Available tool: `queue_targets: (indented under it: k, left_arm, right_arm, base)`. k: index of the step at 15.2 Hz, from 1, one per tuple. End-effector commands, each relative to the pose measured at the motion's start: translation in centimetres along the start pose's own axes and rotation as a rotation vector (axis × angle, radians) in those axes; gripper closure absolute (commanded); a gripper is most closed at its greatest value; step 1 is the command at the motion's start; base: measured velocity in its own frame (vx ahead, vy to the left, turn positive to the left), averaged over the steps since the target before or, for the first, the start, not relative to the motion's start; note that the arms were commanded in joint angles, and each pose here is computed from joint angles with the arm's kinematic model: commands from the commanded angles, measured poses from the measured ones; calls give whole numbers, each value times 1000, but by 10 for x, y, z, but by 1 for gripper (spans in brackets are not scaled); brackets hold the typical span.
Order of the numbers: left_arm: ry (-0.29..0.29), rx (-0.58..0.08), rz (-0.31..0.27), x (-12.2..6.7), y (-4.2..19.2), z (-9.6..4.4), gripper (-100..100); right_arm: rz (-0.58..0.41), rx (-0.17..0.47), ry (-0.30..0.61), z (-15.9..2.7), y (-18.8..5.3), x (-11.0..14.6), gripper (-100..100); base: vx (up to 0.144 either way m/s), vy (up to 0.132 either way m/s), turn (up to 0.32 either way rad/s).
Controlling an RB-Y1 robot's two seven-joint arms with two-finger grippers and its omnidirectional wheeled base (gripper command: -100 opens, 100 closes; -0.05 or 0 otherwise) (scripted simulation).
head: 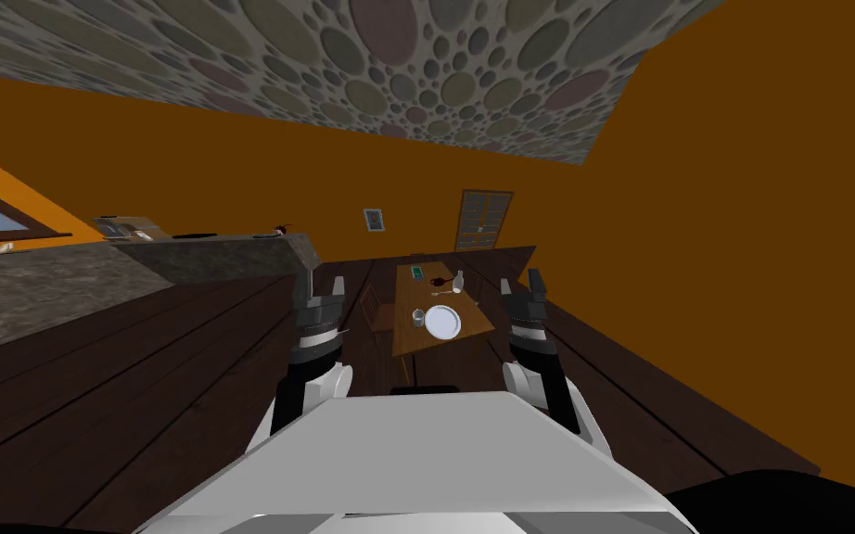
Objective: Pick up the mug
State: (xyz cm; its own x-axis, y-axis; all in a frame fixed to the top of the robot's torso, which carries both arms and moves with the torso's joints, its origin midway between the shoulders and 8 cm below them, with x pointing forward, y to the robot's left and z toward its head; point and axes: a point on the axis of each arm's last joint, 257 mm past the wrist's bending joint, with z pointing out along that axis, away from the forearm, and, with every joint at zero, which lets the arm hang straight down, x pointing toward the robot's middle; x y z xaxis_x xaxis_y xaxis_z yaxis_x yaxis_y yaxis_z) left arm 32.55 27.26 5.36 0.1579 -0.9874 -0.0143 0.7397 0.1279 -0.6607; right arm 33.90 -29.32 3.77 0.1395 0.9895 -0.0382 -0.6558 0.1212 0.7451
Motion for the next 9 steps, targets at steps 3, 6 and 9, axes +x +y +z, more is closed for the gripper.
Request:
queue_targets:
  k: [3,6,9]
  left_arm:
    - [70,-55,6,7,18,0,-100]
    - [102,-116,7,8,39,-1,-100]
    - [114,-154,7,8,52,-2,-100]
  right_arm:
    - [0,0,0,0,0,0,0]
    - [0,0,0,0,0,0,0]
    - [0,0,0,0,0,0,0]
  base:
    - [-19,-23,-66]
    - [-47,-43,-103]
    - [-45,-55,-83]
